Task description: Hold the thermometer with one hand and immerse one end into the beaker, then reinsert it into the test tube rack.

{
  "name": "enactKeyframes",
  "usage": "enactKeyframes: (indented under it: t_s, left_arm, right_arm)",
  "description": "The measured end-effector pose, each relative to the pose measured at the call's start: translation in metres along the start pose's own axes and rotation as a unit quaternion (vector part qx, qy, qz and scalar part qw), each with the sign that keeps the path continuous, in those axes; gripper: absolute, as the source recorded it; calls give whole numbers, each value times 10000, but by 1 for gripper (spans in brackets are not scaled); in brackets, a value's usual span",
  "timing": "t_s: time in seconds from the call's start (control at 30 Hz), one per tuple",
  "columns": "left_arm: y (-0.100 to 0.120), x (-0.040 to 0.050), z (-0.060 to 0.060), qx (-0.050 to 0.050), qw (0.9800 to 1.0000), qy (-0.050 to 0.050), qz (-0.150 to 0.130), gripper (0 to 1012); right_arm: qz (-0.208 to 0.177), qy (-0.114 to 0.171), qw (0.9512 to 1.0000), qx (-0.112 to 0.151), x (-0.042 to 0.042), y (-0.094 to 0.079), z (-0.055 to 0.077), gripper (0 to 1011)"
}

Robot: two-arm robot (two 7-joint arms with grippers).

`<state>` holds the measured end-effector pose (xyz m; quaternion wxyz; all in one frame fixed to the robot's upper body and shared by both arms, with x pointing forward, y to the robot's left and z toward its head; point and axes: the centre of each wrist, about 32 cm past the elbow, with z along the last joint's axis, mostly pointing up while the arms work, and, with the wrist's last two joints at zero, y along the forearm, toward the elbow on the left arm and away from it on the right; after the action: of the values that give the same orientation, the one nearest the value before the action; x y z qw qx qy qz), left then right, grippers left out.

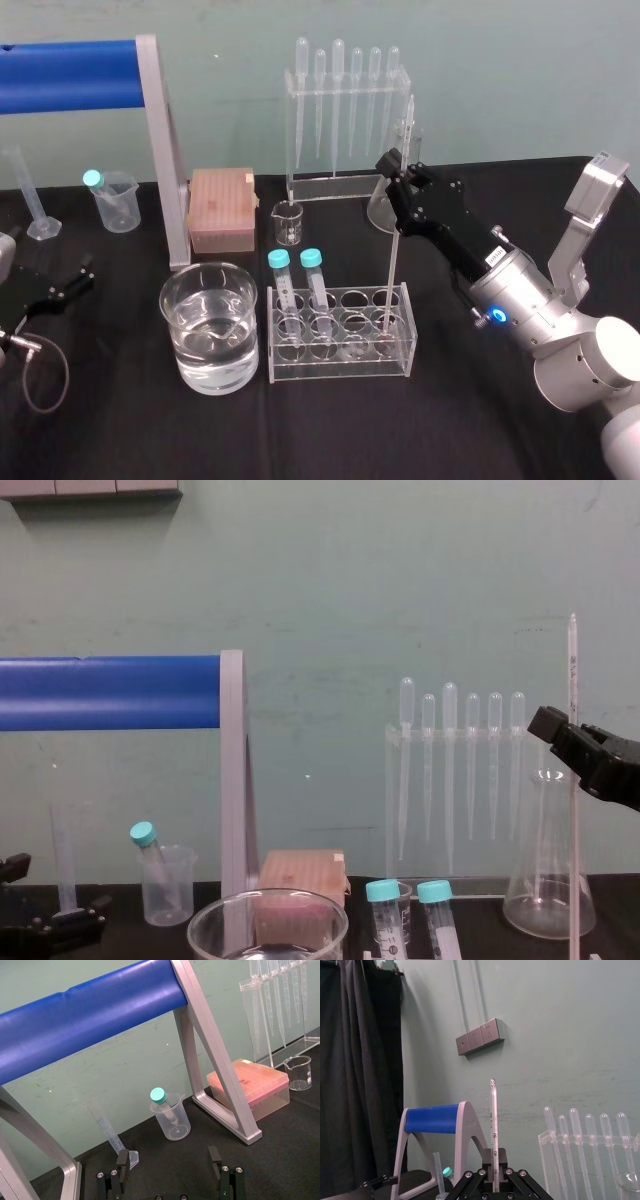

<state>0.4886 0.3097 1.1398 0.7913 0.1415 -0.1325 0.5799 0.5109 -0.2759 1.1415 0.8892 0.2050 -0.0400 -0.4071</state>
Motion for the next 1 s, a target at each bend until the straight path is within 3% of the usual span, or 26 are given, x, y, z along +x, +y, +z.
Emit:
enactKeyframes:
  t_s: [0.23,0.4,0.67,0.77,0.83,0.87,1.0]
  left_arm:
    - [0,0,0,0,10000,0,0,1008]
    - [0,0,0,0,10000,0,0,1008]
    - [0,0,0,0,10000,0,0,1008]
    - [0,0,0,0,10000,0,0,1008]
    - [0,0,0,0,10000,0,0,1008]
    - [0,0,0,0,10000,0,0,1008]
    - [0,0,0,0,10000,0,0,1008]
  right_arm:
    - [1,-1,10000,2,0,0,0,55]
    - [2,-2,10000,3,0,0,0,132]
    - [5,-4,10000,5,0,0,0,406]
    - [6,-4,10000,6,0,0,0,466]
    - [7,-4,10000,6,0,0,0,563]
    - [8,-5,10000,6,0,0,1,563]
    - [8,-5,10000,6,0,0,0,729]
